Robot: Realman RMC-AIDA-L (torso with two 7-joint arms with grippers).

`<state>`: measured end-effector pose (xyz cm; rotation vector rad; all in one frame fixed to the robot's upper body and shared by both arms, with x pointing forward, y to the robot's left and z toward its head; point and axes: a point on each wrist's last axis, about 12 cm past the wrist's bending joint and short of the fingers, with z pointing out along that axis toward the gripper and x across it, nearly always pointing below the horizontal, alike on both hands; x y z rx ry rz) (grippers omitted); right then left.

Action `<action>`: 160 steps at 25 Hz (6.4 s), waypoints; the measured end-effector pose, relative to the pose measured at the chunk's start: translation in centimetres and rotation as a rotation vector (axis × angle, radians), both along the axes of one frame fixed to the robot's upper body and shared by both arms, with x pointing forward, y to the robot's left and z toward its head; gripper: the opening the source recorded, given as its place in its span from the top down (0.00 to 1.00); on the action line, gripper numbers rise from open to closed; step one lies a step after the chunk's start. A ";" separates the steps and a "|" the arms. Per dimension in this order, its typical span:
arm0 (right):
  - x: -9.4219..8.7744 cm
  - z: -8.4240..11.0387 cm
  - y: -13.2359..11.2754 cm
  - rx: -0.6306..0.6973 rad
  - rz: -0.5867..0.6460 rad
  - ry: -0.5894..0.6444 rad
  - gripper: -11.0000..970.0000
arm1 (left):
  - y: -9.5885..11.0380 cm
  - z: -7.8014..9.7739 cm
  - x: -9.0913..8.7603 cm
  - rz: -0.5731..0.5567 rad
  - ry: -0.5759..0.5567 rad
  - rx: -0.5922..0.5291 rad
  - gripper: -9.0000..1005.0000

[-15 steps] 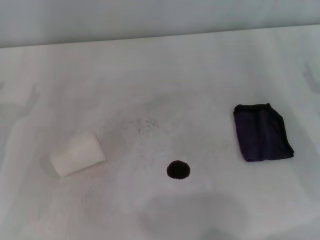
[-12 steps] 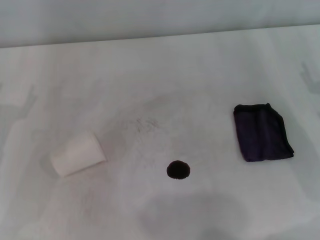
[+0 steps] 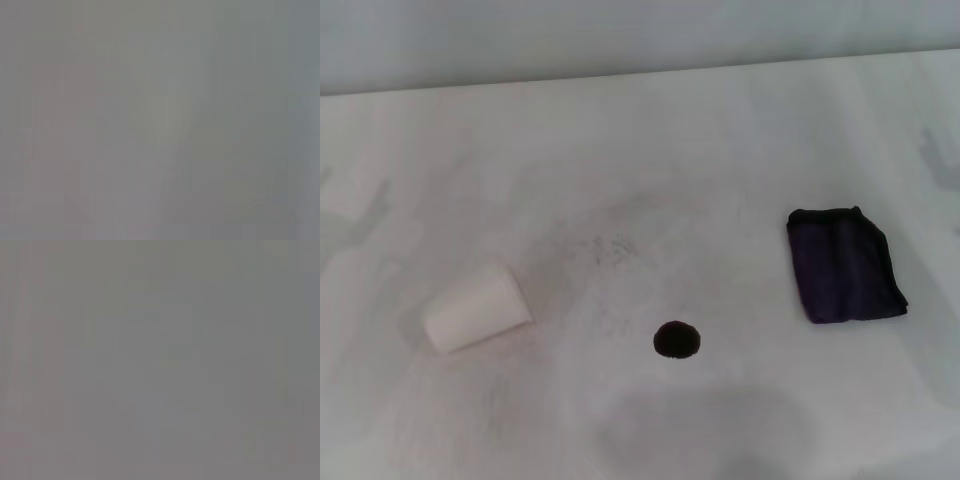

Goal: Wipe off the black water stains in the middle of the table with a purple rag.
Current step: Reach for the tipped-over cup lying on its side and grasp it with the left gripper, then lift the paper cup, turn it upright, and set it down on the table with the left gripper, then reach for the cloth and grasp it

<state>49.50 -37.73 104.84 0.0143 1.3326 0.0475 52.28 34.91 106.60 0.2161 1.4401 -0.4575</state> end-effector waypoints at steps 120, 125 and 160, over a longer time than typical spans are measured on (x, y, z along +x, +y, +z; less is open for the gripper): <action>-0.7 -2.2 1.7 0.093 0.049 0.124 0.29 | -8.0 -3.0 0.9 -0.483 0.218 0.358 0.46; -0.7 -2.4 1.8 0.087 0.057 0.141 0.29 | -8.4 -4.8 -0.6 -0.470 0.244 0.348 0.47; -1.1 -3.1 1.8 0.079 0.061 0.190 0.31 | -8.0 -8.1 -3.9 -0.430 0.301 0.438 0.13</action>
